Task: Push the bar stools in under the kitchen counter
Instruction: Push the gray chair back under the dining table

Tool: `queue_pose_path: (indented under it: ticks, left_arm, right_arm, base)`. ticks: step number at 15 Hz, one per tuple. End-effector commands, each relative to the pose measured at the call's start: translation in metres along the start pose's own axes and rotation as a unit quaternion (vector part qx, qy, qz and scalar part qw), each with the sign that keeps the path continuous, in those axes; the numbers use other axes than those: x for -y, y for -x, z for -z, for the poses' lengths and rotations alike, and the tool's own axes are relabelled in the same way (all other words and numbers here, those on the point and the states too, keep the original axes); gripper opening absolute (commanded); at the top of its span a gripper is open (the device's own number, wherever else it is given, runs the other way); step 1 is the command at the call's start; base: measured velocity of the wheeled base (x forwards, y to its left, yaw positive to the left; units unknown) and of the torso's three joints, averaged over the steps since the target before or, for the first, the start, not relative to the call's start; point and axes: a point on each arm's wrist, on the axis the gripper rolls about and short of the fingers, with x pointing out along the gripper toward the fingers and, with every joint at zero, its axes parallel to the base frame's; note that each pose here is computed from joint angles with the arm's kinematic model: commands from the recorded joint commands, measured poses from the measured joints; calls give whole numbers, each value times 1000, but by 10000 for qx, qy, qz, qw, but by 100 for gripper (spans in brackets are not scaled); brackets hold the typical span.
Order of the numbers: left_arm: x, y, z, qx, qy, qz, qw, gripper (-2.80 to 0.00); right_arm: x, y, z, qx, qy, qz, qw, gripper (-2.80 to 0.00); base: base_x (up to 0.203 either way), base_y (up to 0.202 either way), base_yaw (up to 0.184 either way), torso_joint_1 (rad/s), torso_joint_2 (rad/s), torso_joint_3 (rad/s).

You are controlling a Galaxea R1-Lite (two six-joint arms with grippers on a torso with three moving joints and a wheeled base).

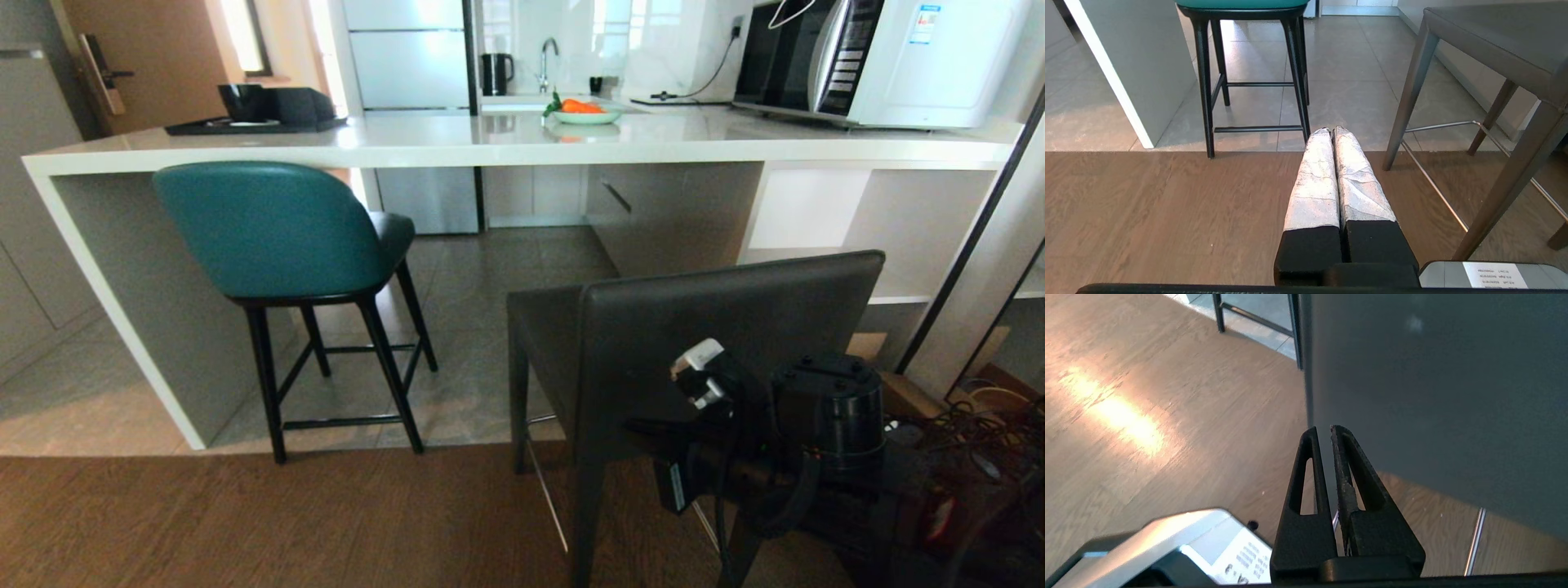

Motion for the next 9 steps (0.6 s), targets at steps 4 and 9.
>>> queue_pose_path:
  ticks: [4, 9]
  left_arm:
    - [0, 0, 0, -6, 19, -2, 10000, -280]
    - [0, 0, 0, -6, 19, -2, 10000, -280]
  right_arm:
    - [0, -31, -8, 107, 53, -21, 9999, -280]
    - [-17, -54, -12, 178, 148, -234, 9995, -280]
  base:
    - [0, 0, 0, 0, 0, 0]
    - [0, 0, 0, 0, 0, 0]
